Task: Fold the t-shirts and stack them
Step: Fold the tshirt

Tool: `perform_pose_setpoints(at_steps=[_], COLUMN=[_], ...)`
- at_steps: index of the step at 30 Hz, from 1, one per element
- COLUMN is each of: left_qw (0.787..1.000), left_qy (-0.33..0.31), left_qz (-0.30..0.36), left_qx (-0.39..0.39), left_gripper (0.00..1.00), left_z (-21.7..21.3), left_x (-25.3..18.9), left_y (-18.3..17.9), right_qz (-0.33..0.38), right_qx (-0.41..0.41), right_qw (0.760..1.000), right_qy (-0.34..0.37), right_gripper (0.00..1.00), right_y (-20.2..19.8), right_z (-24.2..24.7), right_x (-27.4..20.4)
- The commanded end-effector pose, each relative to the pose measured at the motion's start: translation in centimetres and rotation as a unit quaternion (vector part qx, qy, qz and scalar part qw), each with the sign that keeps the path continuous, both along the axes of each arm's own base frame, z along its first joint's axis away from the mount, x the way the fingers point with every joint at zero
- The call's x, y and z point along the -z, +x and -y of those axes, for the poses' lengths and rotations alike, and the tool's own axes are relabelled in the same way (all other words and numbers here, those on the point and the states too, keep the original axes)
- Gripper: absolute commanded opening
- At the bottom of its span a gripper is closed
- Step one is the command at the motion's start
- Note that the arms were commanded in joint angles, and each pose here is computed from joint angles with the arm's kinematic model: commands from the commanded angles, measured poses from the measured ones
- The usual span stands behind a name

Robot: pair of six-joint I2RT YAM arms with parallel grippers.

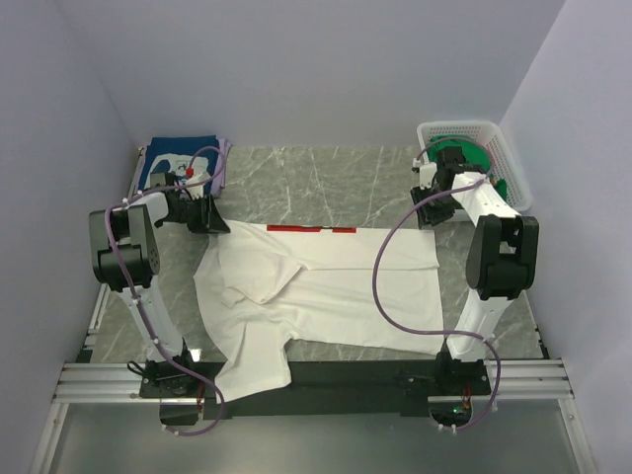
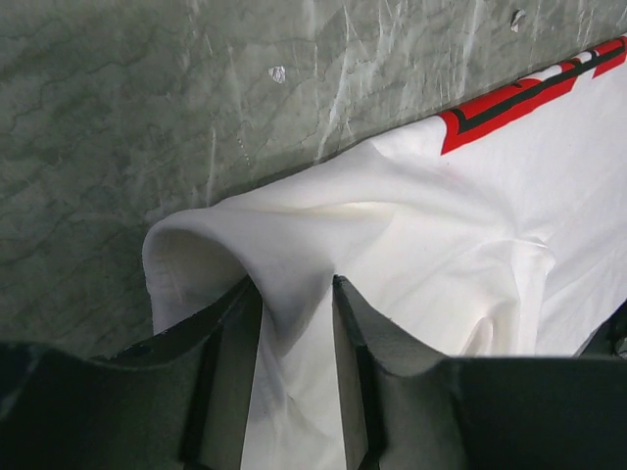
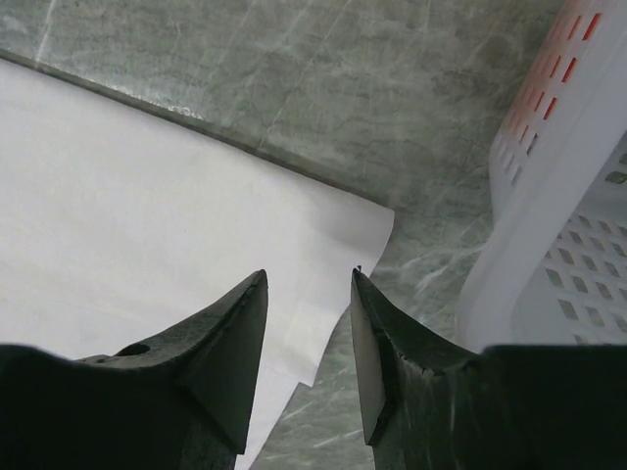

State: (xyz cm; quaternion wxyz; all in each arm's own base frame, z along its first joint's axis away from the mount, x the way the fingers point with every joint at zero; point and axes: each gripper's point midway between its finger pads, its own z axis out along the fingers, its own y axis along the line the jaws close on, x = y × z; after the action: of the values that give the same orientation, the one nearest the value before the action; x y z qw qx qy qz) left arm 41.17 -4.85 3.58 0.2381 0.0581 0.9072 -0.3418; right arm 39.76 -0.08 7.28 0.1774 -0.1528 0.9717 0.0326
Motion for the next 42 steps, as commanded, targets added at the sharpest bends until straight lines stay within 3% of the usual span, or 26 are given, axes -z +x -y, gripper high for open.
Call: perform_pose_setpoints(at_steps=[1, 9, 22, 23, 25, 26, 28, 32, 38, 42], left_qw=[0.999, 0.998, 0.999, 0.999, 1.0, 1.0, 0.998, 0.994, 0.995, 0.995], left_qy=[-0.013, 0.007, 0.004, 0.002, -0.002, -0.003, -0.011, -0.022, -0.016, -0.001], left_qz=[0.038, 0.055, 0.029, 0.025, 0.021, 0.025, 0.045, 0.09, 0.073, 0.068], left_qx=[0.0, -0.013, -0.019, -0.02, -0.018, -0.019, -0.032, -0.051, -0.065, -0.074], left_gripper=[0.41, 0.38, 0.36, 0.34, 0.22, 0.1, 0.01, 0.01, 0.01, 0.01], left_z=[0.2, -0.5, -0.6, -0.6, -0.6, -0.7, -1.5, -3.2, -4.7, -6.0], left_x=[-2.4, -3.9, -2.0, -1.7, -1.5, -1.6, -2.9, -5.4, -3.8, -2.5], left_y=[0.6, 1.0, 1.5, 1.5, 1.7, 1.9, 2.4, 3.5, 4.1, 4.7], right_qz=[0.013, -0.008, -0.009, -0.011, -0.013, -0.013, -0.019, -0.023, -0.008, -0.007], right_qx=[0.007, -0.004, -0.01, -0.01, -0.009, -0.01, -0.009, -0.001, 0.011, 0.02], right_qw=[1.0, 0.999, 0.999, 0.999, 0.999, 0.999, 0.999, 1.0, 1.0, 1.0], right_qy=[0.012, 0.038, 0.036, 0.036, 0.034, 0.033, 0.028, 0.009, -0.002, 0.016], right_gripper=[0.47, 0.33, 0.31, 0.31, 0.31, 0.31, 0.3, 0.25, 0.24, 0.3], right_y=[0.6, -0.1, -0.3, -0.3, -0.4, -0.4, -0.7, -0.4, 0.5, 0.4], right_z=[0.2, -0.8, -0.8, -0.8, -0.7, -0.7, -0.5, 0.2, 0.7, 0.1], right_x=[-1.3, -0.5, -0.5, -0.4, -0.2, 0.0, 0.7, 2.2, 2.2, 1.8])
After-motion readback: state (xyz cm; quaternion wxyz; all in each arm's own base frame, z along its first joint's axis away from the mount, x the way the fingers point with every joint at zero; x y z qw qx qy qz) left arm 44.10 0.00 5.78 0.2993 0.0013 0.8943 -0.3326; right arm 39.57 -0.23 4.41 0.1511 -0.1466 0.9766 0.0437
